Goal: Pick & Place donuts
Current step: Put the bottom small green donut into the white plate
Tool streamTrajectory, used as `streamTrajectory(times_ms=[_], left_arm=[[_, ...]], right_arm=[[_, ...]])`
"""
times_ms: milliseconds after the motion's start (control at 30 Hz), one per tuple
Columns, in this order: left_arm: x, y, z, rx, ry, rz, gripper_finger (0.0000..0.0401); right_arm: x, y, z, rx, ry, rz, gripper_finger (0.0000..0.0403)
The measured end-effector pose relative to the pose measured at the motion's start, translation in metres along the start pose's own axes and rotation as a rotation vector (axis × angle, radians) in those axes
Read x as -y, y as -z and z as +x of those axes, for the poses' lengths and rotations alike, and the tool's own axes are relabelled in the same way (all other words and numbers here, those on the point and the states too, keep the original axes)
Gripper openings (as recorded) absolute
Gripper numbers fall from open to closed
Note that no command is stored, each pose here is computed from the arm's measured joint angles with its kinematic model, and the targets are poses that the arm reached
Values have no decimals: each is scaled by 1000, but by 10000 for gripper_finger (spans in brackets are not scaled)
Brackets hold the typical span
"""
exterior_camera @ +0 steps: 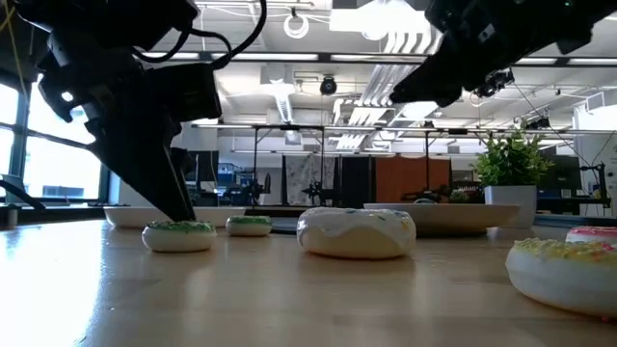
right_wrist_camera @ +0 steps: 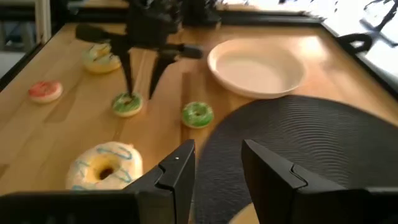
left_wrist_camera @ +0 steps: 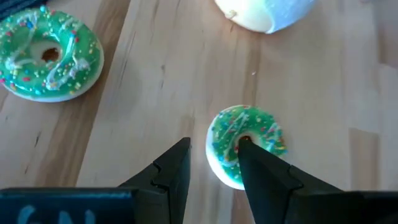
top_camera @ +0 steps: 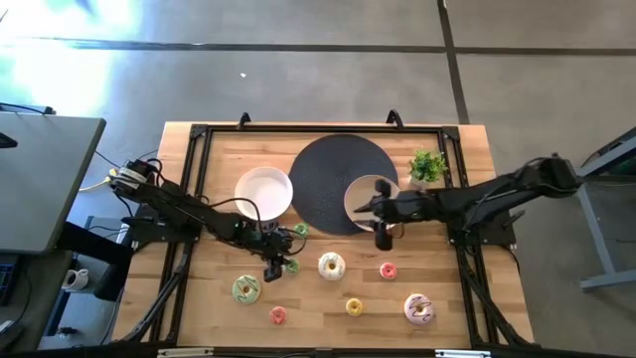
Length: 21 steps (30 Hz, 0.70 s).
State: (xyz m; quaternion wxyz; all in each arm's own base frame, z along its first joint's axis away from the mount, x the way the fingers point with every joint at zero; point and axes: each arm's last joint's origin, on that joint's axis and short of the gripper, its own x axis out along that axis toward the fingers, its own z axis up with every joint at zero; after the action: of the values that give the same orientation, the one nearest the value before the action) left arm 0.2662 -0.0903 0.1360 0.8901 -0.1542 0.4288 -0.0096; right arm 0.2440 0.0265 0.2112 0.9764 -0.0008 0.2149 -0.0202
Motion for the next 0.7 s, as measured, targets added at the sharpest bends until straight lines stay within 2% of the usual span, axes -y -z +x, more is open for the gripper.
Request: streamTrajectory(times_ms=[267, 367, 467, 533, 700], left_arm=[[-2, 3, 9, -8, -26, 2, 123], [-2, 4, 10, -11, -24, 16, 85], [-1, 3, 8, -1, -28, 4, 25], [-2, 1, 2, 17, -49, -5, 10], [-1, -13, -30, 126, -77, -91, 13]], right_arm=[[-5, -2, 34, -82, -13, -31, 129], [-6, -2, 41, -94, 4, -32, 129], [-4, -3, 43, -95, 66, -56, 129], [-3, -4, 43, -90, 107, -62, 129], [-2, -6, 42, -78, 144, -61, 129]])
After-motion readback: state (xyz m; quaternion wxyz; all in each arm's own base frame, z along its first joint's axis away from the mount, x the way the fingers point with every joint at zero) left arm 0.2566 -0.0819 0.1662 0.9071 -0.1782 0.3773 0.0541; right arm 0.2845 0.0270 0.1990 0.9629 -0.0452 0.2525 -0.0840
